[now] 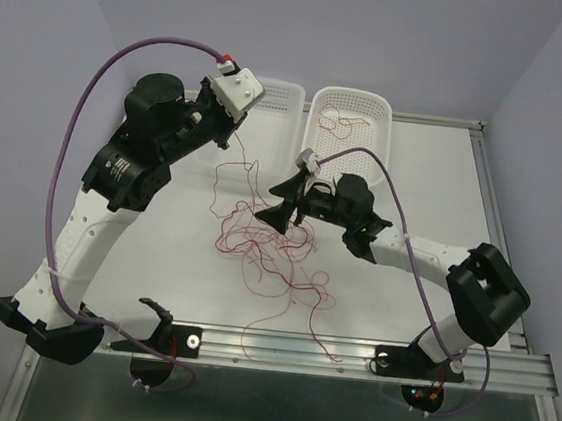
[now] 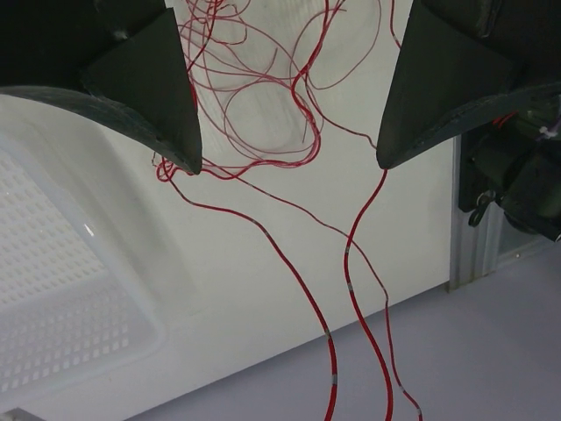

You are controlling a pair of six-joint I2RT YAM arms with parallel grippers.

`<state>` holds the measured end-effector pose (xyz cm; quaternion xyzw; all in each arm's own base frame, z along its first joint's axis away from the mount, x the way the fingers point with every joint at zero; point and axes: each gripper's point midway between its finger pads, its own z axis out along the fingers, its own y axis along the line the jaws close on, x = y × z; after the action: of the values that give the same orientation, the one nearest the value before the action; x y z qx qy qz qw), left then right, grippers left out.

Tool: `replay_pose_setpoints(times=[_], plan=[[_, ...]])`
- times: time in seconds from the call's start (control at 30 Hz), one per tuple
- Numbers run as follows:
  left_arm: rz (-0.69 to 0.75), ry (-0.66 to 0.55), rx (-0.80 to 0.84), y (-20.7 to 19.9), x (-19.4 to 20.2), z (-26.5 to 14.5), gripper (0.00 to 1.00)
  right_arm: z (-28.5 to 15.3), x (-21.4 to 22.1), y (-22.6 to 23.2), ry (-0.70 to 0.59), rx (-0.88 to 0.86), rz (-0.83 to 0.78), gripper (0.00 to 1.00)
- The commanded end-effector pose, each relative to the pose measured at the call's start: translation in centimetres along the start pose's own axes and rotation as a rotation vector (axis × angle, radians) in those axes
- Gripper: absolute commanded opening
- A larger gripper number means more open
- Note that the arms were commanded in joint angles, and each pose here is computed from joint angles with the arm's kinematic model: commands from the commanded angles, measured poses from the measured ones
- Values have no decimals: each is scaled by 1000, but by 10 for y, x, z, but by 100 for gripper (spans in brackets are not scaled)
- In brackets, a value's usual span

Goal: Untangle the cables

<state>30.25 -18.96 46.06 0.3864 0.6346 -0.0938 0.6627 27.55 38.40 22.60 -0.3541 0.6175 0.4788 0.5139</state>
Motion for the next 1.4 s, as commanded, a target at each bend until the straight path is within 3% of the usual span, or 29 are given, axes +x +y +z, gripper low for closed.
replay_pose_setpoints(times=[0.0,0.37,0.43,0.67,0.83,0.87,0.9,0.93,0.97,1.0,1.2,1.37], plan=[[2,-65,-15,5,-23,-11,0,16,-46,-11,-112,68,-125,85],[2,-74,11,0,-26,-14,0,34,-38,-46,-96,195,-190,78],[3,-77,18,-1,-26,-14,0,39,-36,-45,-92,169,-198,74],[-1,-58,15,-1,-19,-7,0,46,-44,-7,-158,-24,-222,74],[-10,-61,31,-4,-19,-4,0,50,-56,-2,-196,-37,-259,71],[-12,-61,35,-5,-19,-4,0,50,-60,1,-208,-49,-270,66],[-11,-64,34,-4,-20,-4,0,51,-63,4,-214,-59,-270,54],[-10,-60,33,-4,-19,-3,0,51,-66,5,-220,-60,-269,40],[-11,-61,26,-3,-19,-3,0,51,-69,4,-225,-55,-265,13],[-11,-60,21,-2,-19,-3,0,50,-71,4,-231,-46,-265,3],[-1,-58,-95,19,-22,-13,0,21,-66,-20,-240,157,-230,1],[9,-62,-383,66,-23,-44,0,-30,-58,-56,-257,419,-139,1]])
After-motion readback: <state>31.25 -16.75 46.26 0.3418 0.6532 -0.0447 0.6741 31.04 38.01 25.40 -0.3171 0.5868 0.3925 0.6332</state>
